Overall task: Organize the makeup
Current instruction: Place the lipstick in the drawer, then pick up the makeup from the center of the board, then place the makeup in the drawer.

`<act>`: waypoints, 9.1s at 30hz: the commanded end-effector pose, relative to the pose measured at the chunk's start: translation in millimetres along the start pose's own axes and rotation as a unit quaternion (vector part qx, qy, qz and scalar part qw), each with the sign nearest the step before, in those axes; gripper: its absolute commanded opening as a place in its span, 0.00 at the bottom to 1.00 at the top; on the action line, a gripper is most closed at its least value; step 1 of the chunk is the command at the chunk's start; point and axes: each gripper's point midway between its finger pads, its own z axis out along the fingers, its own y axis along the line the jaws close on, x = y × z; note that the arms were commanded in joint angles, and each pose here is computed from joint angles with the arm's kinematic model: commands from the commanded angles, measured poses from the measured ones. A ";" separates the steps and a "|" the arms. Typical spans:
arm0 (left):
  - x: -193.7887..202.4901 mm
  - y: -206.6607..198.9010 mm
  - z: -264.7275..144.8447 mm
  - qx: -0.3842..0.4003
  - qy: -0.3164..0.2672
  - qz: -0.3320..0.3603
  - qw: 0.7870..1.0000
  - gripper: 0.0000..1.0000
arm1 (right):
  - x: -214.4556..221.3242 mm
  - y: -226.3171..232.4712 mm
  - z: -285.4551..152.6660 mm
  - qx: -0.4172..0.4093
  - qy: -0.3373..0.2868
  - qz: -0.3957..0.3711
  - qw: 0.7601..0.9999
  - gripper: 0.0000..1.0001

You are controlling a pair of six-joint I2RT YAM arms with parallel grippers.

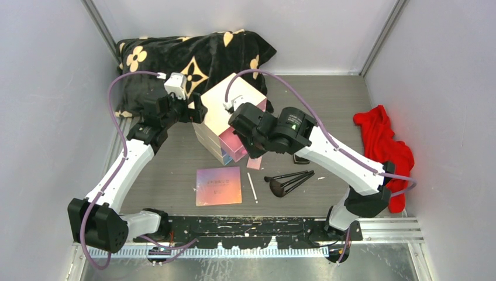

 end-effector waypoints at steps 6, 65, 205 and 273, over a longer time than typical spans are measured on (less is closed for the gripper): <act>2.0 1.6 -4.5 -0.003 0.005 0.012 1.000 1.00 | -17.9 3.6 16.4 -0.043 0.014 -0.034 0.998 0.01; -2.2 4.5 -4.7 -0.010 0.000 0.018 1.000 1.00 | -56.6 -70.6 5.4 0.048 -0.095 0.009 0.994 0.43; -3.2 3.9 -3.8 -0.009 -0.001 0.019 1.000 1.00 | -10.1 6.2 22.4 -0.056 0.044 -0.039 0.997 0.01; -3.9 7.4 -4.2 -0.017 -0.005 0.023 1.000 1.00 | -54.9 -52.9 18.0 0.016 -0.047 0.012 0.999 0.34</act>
